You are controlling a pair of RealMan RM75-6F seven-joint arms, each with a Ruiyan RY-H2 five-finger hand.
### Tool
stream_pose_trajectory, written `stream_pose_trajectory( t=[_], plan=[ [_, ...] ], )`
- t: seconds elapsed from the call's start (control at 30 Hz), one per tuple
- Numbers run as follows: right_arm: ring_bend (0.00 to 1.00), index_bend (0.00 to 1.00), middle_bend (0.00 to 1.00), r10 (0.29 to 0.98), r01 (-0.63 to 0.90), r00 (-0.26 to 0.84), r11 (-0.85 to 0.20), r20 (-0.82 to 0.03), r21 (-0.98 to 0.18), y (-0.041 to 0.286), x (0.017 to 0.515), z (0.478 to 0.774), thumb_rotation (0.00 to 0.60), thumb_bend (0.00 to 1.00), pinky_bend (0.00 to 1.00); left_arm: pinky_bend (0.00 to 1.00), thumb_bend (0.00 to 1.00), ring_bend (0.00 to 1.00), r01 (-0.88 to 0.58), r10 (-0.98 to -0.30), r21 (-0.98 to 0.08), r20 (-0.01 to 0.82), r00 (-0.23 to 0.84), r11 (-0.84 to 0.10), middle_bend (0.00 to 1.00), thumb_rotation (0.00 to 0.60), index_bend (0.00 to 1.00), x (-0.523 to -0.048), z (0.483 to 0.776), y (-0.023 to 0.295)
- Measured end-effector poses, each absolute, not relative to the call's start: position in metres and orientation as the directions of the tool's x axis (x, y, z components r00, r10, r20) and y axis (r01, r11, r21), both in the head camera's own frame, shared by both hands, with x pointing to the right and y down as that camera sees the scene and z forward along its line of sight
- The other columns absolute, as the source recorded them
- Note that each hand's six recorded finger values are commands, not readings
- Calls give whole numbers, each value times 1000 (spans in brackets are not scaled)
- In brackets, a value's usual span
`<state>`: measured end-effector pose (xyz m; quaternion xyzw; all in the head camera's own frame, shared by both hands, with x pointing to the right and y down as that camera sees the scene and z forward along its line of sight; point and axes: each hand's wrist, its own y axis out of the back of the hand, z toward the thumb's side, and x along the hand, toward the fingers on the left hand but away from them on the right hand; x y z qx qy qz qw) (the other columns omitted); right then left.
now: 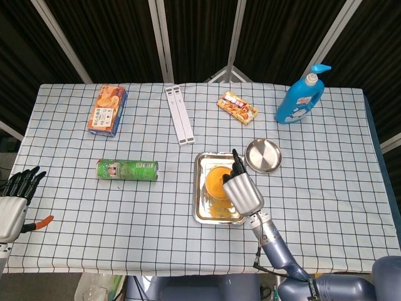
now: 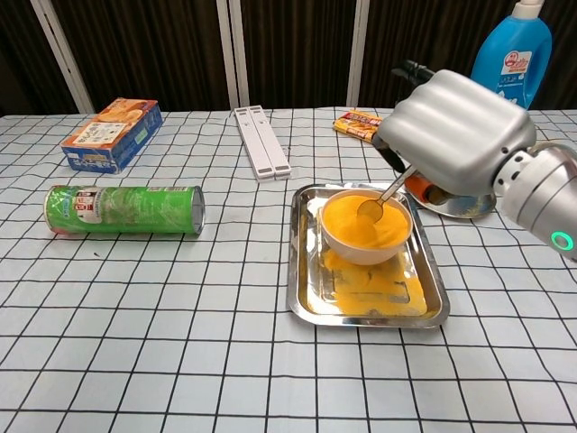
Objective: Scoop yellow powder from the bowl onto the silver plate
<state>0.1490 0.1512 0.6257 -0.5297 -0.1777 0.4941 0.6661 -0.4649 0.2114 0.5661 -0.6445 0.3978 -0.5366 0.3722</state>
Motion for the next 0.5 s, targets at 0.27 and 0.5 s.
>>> stream_pose_trajectory(
  t=[0.27, 0.5],
  plan=[
    [344, 673, 645, 853, -471, 442, -44, -278, -881, 148, 153, 622, 600, 610, 0, 0, 0, 0, -113, -912, -907, 396, 108, -407, 0, 600, 0, -465, 566, 212],
    [344, 673, 645, 863, -436, 441, -34, -246, -899, 142, 154, 609, 600, 610, 0, 0, 0, 0, -113, -912, -906, 397, 105, -408, 0, 600, 0, -465, 566, 211]
  ],
)
